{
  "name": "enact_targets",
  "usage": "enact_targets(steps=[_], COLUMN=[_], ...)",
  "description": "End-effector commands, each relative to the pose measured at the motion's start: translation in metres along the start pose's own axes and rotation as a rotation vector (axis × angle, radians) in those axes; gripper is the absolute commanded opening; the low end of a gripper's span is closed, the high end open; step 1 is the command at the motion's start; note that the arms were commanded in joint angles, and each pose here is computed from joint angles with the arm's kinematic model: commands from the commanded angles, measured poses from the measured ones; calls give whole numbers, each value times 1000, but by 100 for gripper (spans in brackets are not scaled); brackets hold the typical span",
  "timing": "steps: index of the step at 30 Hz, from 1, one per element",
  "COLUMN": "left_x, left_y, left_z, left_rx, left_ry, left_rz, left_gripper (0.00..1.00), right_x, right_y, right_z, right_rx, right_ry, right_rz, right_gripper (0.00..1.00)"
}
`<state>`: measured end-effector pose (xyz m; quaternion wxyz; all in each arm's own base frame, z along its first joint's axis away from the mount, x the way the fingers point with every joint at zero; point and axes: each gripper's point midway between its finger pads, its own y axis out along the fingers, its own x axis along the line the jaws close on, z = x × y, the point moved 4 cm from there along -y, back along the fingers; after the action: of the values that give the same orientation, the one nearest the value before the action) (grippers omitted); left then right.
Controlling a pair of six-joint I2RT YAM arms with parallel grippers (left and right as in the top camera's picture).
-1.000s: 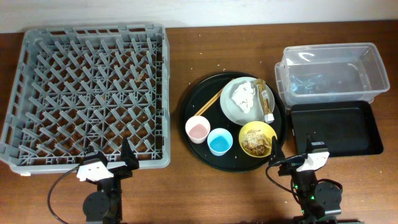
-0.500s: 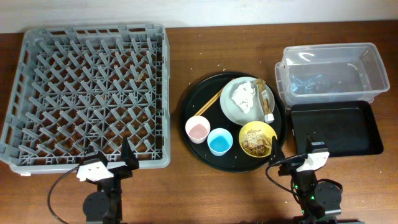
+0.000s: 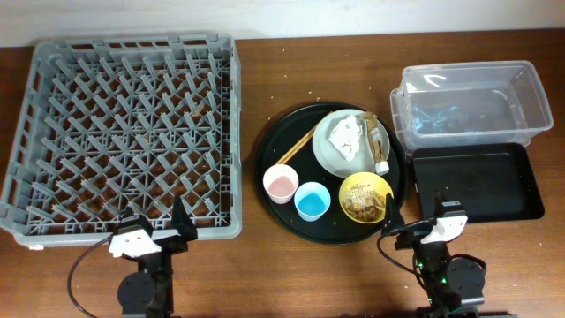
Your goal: Sort waste into correct bins and load items into the dishwasher rack
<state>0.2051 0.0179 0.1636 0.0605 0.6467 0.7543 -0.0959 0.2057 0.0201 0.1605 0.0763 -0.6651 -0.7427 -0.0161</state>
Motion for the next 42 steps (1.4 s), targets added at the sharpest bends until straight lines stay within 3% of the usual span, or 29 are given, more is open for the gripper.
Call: enact_targets(steps=[1,24,26,29,32,37,40,42], left_x=[0,2,-9,-25,-36,-57,-82,-86], left_y=[0,0,0,-6,-17,8,43,57], left_z=[2,-4,-5,-35,-81,-131,-148,-144], left_rx=[4,-26,-23,-135,-172,151,402,504], left_ry=[-2,-7,-7,-18,-19,5,1,-2], left_rz=[4,-10,71,170,194,159,214,205], left_gripper=[99,99,99,99,99,99,99,99], right_x=[0,4,22,27,35,44,47,53], right_y=[0,0,-3,-13,-17,21,56,71], right_z=[2,-3,-20,-55,-102,-136,-151,-138], right_rx=[4,-21,-92,-125,17,444,552,621], right_ry=[3,6,11,26,43,103,135,174], right_rz=[4,-24,-160,-165,-149,-128,-132,-175], right_gripper=[98,98,98,98,98,98,98,98])
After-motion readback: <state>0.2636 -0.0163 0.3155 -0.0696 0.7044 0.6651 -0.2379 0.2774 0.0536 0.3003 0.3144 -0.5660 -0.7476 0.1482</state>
